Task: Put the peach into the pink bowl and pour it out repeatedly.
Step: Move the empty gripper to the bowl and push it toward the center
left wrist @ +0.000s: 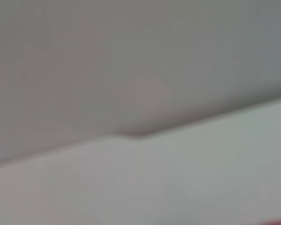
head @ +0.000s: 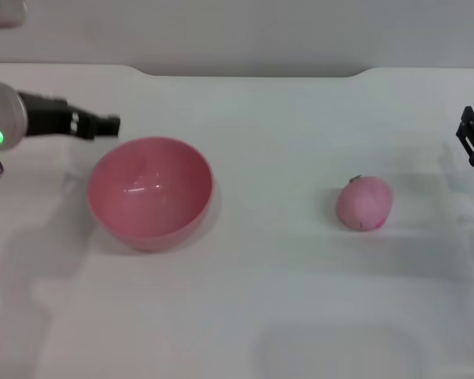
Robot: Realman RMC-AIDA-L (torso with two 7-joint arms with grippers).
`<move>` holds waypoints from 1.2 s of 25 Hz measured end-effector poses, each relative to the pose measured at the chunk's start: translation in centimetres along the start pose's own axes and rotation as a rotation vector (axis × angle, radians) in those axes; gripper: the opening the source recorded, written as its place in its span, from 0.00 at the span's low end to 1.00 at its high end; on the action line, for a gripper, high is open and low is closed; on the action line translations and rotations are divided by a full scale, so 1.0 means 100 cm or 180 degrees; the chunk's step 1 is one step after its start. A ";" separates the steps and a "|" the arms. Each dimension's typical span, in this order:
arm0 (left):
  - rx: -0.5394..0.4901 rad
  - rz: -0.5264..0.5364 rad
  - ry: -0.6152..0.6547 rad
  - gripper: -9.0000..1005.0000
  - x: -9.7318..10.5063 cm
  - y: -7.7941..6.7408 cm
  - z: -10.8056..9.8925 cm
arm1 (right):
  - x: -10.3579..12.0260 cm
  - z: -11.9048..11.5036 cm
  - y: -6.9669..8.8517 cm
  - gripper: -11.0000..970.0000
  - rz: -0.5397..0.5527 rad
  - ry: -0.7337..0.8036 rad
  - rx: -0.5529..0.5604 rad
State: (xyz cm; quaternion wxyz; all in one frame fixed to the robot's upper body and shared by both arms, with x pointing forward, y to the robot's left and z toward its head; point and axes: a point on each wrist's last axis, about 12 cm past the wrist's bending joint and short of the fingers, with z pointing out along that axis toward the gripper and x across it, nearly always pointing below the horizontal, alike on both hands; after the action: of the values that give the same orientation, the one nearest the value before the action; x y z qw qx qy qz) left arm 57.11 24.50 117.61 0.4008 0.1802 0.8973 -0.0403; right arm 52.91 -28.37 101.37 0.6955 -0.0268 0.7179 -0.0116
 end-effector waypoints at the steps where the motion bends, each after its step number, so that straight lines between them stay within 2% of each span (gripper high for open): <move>1: 0.0029 -0.0001 0.0090 0.84 0.002 -0.002 0.003 | 0.000 0.000 0.000 0.79 -0.0004 0.0003 0.0002; 8: 0.0130 -0.0005 0.0426 0.84 0.015 -0.008 0.018 | 0.001 -0.001 -0.002 0.79 -0.0020 0.0015 0.0011; 18: 0.0214 0.0023 0.0520 0.84 0.021 -0.018 0.025 | 0.001 -0.001 -0.002 0.79 -0.0024 0.0015 0.0013; 30: 0.0216 0.0019 0.0551 0.84 0.023 -0.018 0.033 | 0.001 -0.001 -0.002 0.79 -0.0024 0.0015 0.0013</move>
State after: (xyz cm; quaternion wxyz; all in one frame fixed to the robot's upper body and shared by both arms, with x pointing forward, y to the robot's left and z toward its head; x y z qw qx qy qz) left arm 57.40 22.72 113.57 0.3155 0.1992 0.9262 -0.0538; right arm 52.84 -28.54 101.27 0.6939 -0.0280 0.7194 -0.0157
